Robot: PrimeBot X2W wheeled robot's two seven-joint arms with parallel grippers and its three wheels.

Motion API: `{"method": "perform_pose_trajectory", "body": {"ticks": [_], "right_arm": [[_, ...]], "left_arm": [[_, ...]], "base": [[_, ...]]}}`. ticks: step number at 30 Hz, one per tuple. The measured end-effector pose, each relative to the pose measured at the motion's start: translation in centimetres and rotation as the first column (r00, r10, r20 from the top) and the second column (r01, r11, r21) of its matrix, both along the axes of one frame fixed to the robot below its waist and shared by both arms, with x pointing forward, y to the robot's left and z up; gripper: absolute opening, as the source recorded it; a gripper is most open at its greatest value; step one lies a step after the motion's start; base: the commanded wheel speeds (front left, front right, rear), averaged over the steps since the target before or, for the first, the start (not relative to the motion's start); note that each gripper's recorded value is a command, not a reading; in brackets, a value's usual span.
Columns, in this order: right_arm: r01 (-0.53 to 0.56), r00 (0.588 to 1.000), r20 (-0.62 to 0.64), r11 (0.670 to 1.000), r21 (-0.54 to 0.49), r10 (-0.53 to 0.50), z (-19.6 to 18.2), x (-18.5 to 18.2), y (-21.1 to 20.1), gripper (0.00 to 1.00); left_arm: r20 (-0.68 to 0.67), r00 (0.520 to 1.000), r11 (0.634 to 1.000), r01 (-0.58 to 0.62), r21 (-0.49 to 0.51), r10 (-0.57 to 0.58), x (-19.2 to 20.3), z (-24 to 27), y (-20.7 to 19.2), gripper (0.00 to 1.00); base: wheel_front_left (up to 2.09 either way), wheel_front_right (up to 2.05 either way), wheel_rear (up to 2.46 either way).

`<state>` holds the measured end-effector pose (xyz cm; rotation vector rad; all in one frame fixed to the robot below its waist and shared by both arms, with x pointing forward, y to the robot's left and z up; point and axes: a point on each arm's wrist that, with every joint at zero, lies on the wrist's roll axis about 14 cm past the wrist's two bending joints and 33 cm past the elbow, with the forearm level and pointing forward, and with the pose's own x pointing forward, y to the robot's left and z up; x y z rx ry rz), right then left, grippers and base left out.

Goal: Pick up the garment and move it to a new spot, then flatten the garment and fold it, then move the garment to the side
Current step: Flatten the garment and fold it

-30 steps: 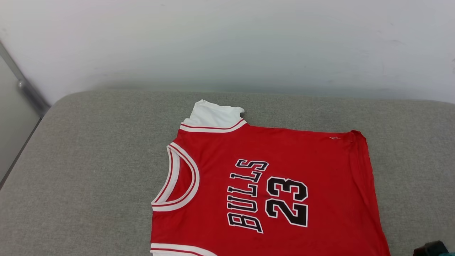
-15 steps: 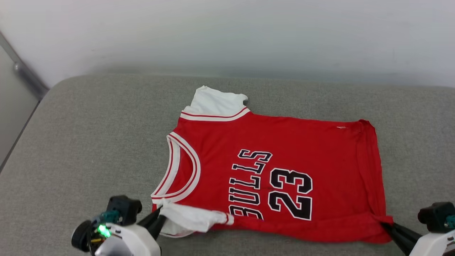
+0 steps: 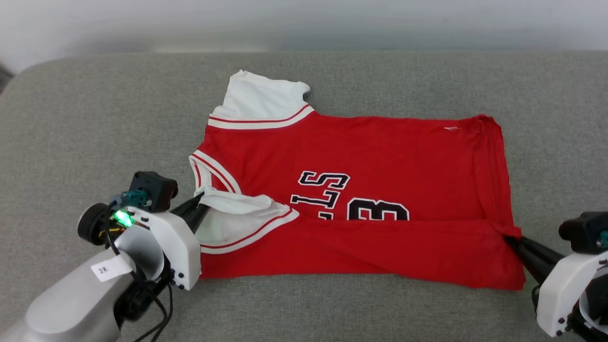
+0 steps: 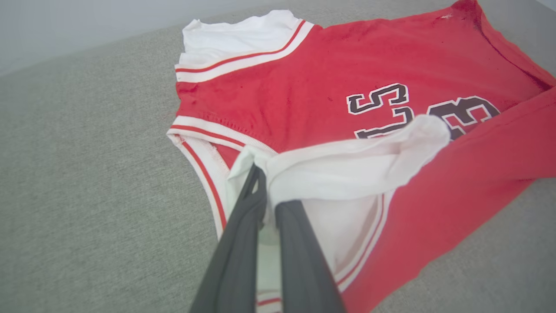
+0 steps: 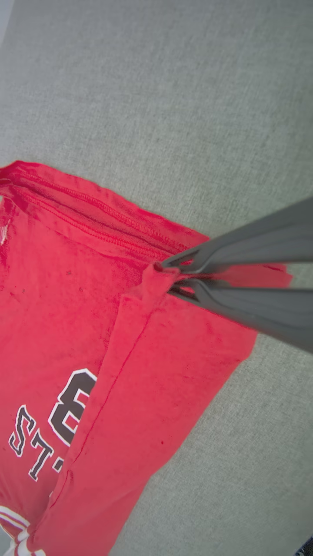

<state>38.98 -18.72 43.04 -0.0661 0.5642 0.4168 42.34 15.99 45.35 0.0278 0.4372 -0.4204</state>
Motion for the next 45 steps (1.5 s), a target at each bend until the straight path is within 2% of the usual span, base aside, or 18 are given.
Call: {"method": "perform_pose_trajectory", "body": {"ticks": [6,12,19,20,21,22,33,40,45], "right_arm": [[0.013,0.999,-0.043,1.000,-0.009,-0.013,-2.0,1.8,-0.3,0.00],[0.019,0.995,-0.093,0.999,-0.026,-0.022,-4.3,2.6,-0.7,0.00],[0.008,0.994,-0.108,0.999,-0.033,-0.011,-4.7,2.7,-0.4,0.00],[0.005,0.995,-0.100,1.000,-0.031,-0.008,-4.5,2.8,-0.3,0.05],[0.006,0.996,-0.089,1.000,-0.027,-0.008,-4.2,2.8,-0.2,0.41],[0.003,0.997,-0.079,1.000,-0.024,-0.004,-3.9,2.9,-0.1,1.00],[-0.036,0.994,0.108,0.999,-0.008,0.037,2.2,3.6,1.3,1.00],[-0.056,0.989,0.134,0.998,-0.004,0.056,3.6,3.3,2.2,1.00],[-0.057,0.990,0.132,0.998,-0.005,0.057,3.8,3.1,2.4,1.00]], "left_arm": [[-0.075,0.997,1.000,0.006,0.019,-0.005,2.6,-3.1,0.1,0.00],[-0.210,0.978,1.000,0.008,0.019,-0.004,2.2,-7.7,-0.1,0.00],[-0.238,0.971,1.000,-0.010,0.010,0.012,2.2,-8.8,0.1,0.00],[-0.235,0.972,1.000,-0.016,0.007,0.017,2.2,-8.7,0.2,0.49],[-0.223,0.975,1.000,-0.015,0.010,0.017,2.3,-8.4,0.1,1.00],[-0.213,0.977,1.000,-0.018,0.013,0.021,2.3,-8.1,0.3,1.00],[-0.065,0.998,0.995,-0.009,0.095,0.015,3.8,0.3,3.1,1.00],[-0.227,0.974,0.990,0.010,0.140,0.022,2.4,2.2,4.4,1.00],[-0.441,0.897,0.985,0.053,0.165,0.025,-0.1,0.3,4.6,1.00]], "base": [[0.00,0.00,0.00],[0.00,0.00,0.00],[0.00,0.00,0.00],[0.00,0.00,0.00],[0.00,0.00,0.00],[0.00,0.00,0.00],[0.00,0.00,0.00],[0.00,0.00,0.00],[0.00,0.00,0.00]]}}
